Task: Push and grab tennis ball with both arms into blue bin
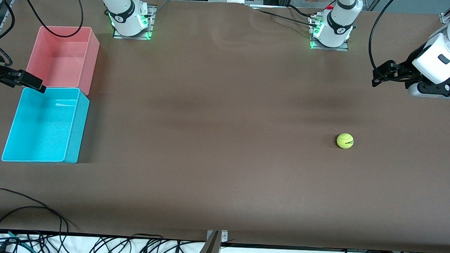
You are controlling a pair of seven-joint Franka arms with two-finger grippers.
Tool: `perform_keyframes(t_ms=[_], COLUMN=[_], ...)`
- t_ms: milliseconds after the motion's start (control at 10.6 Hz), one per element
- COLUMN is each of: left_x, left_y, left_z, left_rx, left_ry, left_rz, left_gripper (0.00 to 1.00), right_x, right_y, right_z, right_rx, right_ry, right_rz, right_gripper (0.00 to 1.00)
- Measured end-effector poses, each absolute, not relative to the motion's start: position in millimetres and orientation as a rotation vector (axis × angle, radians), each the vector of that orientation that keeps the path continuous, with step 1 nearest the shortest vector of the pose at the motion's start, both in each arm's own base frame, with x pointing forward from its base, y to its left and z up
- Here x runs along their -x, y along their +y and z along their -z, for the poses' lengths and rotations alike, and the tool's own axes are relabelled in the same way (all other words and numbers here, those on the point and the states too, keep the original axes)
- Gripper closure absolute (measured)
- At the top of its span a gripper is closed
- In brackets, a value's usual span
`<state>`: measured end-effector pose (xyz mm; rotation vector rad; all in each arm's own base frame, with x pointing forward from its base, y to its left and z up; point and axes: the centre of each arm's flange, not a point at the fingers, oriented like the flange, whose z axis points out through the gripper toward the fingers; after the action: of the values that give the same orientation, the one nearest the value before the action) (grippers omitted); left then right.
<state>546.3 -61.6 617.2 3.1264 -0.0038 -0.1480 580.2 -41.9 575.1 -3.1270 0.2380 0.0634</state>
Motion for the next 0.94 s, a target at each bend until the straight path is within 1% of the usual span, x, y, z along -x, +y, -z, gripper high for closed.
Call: perform_keyframes(t_ms=[939], left_x=[-545.7], left_y=[-66.6], left_z=[-617.2], left_rx=[-3.127], left_ry=[-0.018], left_rz=[0.148], left_gripper=[0.00], right_x=[-580.3], right_y=[-41.8], right_z=[-575.2], right_rx=[3.127], right_ry=[0.238], right_rz=[-0.063], right_gripper=[0.00])
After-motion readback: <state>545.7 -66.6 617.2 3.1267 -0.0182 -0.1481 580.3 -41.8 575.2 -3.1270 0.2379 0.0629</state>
